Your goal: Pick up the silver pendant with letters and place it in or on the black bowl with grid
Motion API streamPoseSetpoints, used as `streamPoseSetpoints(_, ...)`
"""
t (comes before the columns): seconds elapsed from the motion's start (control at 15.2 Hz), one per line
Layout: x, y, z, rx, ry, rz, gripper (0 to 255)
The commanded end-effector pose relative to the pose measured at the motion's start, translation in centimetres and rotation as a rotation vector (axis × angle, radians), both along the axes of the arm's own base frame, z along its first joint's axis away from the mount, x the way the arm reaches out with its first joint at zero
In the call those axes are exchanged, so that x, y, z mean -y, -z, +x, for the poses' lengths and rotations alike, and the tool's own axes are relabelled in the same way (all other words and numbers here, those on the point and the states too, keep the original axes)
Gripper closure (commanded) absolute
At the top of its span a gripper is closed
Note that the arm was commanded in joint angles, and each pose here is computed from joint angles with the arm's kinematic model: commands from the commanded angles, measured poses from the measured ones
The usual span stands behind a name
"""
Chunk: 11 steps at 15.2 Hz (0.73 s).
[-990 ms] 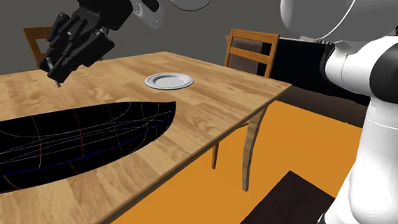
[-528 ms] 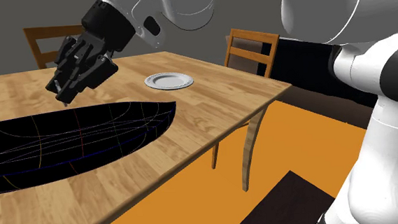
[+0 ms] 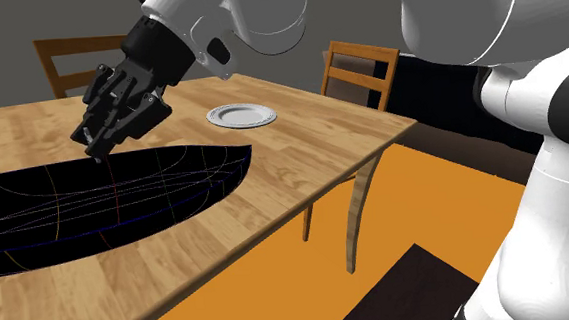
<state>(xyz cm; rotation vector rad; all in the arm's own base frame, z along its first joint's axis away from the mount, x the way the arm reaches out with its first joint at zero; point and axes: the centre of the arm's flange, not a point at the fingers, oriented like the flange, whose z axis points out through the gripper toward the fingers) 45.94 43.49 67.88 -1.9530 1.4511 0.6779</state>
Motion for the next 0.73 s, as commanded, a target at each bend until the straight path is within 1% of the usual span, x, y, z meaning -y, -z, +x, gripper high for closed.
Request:
streamPoseSetpoints(0.0,0.0,0.0,0.0,0.000,0.000,0.000,255)
streamPoseSetpoints(0.07,0.0,0.0,0.0,0.000,0.000,0.000,255)
streamPoseSetpoints(0.13,0.0,0.0,0.0,0.000,0.000,0.000,0)
streamPoseSetpoints(0.46,0.0,0.0,0.0,0.000,0.000,0.000,0)
streamPoseSetpoints(0.66,2.9,-2.7,0.2,0.000,0.000,0.000,0)
